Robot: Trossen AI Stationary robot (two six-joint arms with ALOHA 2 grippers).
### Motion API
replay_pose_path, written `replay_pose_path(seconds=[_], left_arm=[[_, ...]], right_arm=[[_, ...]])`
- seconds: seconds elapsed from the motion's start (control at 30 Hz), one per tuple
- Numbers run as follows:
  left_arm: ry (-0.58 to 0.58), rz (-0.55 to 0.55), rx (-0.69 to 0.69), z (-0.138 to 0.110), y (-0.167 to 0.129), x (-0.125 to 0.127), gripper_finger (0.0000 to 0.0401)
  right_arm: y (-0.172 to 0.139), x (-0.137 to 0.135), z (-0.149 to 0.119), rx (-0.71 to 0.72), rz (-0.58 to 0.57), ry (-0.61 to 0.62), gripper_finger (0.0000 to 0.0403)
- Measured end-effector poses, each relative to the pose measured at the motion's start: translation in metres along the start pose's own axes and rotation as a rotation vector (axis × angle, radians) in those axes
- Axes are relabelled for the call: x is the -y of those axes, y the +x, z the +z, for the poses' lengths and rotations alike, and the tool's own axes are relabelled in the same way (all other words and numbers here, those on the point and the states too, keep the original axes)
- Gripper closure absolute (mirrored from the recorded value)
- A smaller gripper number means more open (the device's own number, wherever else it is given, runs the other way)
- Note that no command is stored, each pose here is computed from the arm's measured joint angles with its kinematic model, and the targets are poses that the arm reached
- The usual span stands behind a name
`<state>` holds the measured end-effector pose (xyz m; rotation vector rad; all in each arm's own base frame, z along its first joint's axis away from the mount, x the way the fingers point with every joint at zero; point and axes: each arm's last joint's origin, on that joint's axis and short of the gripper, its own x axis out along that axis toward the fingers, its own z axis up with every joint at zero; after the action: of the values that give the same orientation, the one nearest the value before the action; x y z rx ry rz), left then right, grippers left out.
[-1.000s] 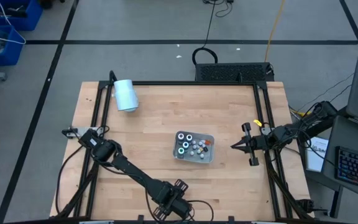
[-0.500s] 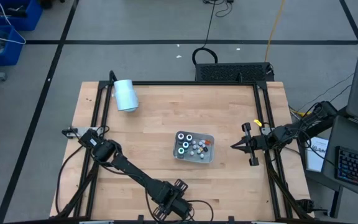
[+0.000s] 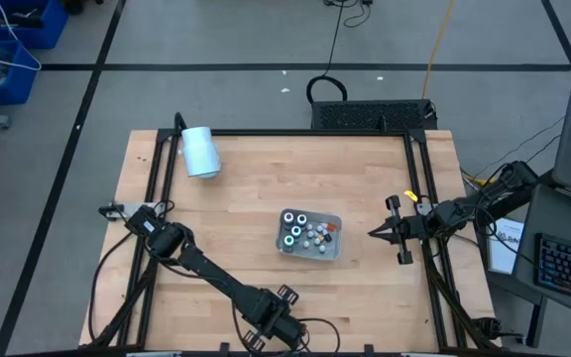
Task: Pick & Place food coloring
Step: Put the small black food coloring bottle into the bin
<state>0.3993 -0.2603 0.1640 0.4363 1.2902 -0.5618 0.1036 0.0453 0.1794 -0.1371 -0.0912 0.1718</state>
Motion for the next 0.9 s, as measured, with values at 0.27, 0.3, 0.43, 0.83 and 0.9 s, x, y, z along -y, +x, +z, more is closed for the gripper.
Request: replay_pose_path(seconds=[0.27,0.3,0.43,0.83,0.9], left_arm=[[0.0,0.003,0.003,0.0,-0.001,0.0,0.0283],[0.003,0.006,0.003,0.0,-0.001,-0.001,0.0283],[0.006,0.013,0.003,0.0,-0.001,-0.003,0.0283],[0.022,0.04,0.034,0.006,-0.011,-0.005,0.0283],[0.03,0.041,0.041,0.008,-0.015,-0.005,0.0283]], right_arm=[[0.0,0.0,0.0,0.0,0.0,0.0,0.0403],[0.0,0.0,0.0,0.0,0.0,0.0,0.0403],[0.0,0.0,0.0,0.0,0.0,0.0,0.0403],[0.0,0.0,0.0,-0.001,0.0,0.0,0.0403],[0.0,0.0,0.0,-0.001,0.0,0.0,0.0403]])
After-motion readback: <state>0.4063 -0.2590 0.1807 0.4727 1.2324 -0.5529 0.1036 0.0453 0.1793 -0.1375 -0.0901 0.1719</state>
